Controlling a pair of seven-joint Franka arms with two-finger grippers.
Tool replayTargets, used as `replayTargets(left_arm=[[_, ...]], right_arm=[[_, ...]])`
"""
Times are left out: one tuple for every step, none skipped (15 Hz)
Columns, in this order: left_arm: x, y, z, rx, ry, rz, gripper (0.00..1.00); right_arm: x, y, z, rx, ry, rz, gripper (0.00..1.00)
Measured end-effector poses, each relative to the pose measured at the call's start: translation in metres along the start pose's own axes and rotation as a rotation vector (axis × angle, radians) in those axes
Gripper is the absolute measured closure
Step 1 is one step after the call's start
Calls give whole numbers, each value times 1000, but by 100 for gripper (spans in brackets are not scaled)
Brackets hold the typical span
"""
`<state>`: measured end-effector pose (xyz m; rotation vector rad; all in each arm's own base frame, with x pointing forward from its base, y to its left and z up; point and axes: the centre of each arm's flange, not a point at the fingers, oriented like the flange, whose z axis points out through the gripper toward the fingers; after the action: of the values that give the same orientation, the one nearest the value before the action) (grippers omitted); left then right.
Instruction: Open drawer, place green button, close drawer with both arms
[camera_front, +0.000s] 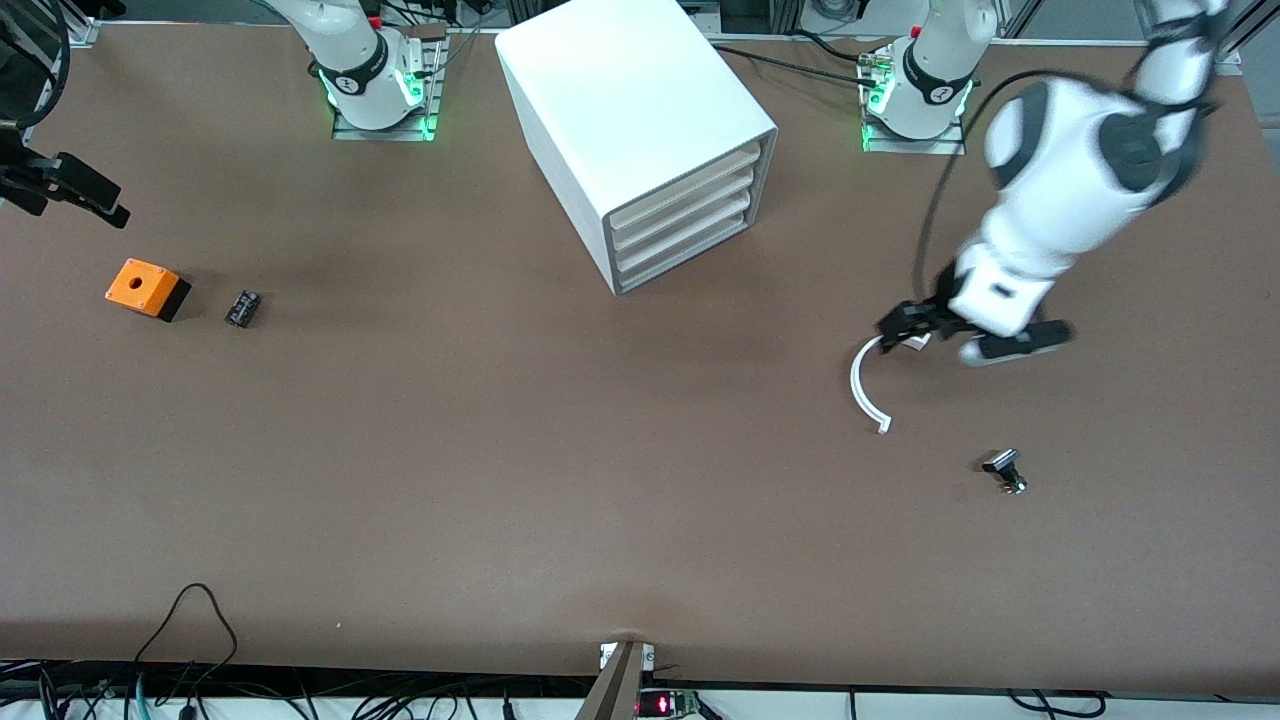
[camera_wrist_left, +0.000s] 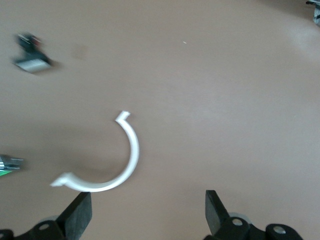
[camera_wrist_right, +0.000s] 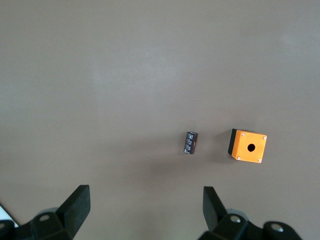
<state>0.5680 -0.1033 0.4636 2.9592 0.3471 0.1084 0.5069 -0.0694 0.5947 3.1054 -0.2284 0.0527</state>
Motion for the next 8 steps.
replayTargets(left_arm=[[9, -15, -35, 8, -16, 39, 0], [17, -29, -67, 14, -29, 84, 0], [22, -42, -93, 19, -38, 142, 0], [26, -54, -112, 25, -43, 198, 0], [28, -63, -124, 33, -48, 239, 0], [28, -67, -128, 47, -52, 262, 0], [29, -68, -129, 60, -56, 275, 0], [29, -67, -127, 71, -60, 285, 0]], right_arm=[[1, 0, 1, 0, 0, 0, 0], [2, -1, 2, 0, -3, -1, 0], [3, -2, 5, -1, -7, -4, 0], [4, -4, 8, -2, -13, -7, 0], [6, -5, 11, -2, -17, -10, 0], [7, -7, 13, -3, -18, -12, 0], [8, -7, 13, -2, -15, -15, 0], [9, -7, 13, -2, -11, -21, 0]])
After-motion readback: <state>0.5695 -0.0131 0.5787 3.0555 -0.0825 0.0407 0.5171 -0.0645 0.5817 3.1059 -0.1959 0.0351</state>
